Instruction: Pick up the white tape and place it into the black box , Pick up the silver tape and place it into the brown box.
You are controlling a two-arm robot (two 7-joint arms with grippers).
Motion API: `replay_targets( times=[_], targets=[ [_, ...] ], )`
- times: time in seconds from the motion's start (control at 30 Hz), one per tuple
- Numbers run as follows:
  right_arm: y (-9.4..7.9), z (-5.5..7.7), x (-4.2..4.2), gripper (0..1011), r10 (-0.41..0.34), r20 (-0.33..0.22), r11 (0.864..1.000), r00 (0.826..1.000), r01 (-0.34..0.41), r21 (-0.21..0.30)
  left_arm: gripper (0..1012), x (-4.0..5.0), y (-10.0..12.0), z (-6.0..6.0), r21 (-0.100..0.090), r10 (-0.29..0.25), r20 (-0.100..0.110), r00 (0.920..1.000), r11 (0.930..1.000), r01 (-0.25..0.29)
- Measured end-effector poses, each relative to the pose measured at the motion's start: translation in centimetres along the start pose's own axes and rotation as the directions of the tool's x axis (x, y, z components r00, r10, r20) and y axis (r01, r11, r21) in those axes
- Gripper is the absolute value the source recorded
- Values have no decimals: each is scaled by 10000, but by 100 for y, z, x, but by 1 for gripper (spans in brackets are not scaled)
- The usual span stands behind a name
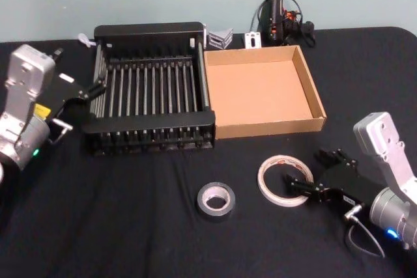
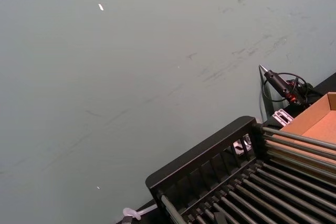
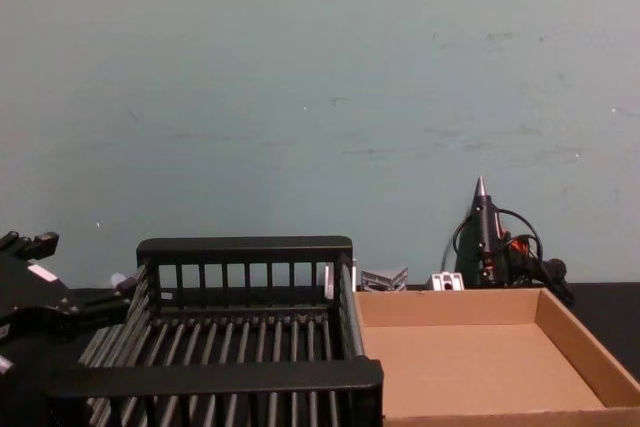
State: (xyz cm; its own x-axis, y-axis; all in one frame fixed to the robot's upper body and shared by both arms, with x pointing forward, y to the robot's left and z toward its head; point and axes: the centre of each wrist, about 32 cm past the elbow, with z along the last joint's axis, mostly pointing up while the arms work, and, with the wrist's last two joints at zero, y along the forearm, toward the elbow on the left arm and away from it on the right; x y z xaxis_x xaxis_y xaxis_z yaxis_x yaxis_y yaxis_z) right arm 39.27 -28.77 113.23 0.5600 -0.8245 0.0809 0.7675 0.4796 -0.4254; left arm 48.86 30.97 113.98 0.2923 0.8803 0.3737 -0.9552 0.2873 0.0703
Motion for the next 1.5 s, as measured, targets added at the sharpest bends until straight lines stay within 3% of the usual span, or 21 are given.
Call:
replay_targets(
  times=[1.03, 1.33, 1.5],
  targets=[
    [3, -47, -15, 1002, 99, -55, 9998, 9999, -99, -155, 1001, 0, 0, 0, 0, 0, 0, 10000, 10000, 0],
    [4, -44, -15, 811, 100, -63, 9998, 9999, -101, -145, 1001, 0, 0, 0, 0, 0, 0, 10000, 10000, 0],
    [5, -43, -14, 657, 100, -64, 9998, 9999, -101, -144, 1001, 0, 0, 0, -1, 0, 0, 10000, 10000, 0]
  ],
)
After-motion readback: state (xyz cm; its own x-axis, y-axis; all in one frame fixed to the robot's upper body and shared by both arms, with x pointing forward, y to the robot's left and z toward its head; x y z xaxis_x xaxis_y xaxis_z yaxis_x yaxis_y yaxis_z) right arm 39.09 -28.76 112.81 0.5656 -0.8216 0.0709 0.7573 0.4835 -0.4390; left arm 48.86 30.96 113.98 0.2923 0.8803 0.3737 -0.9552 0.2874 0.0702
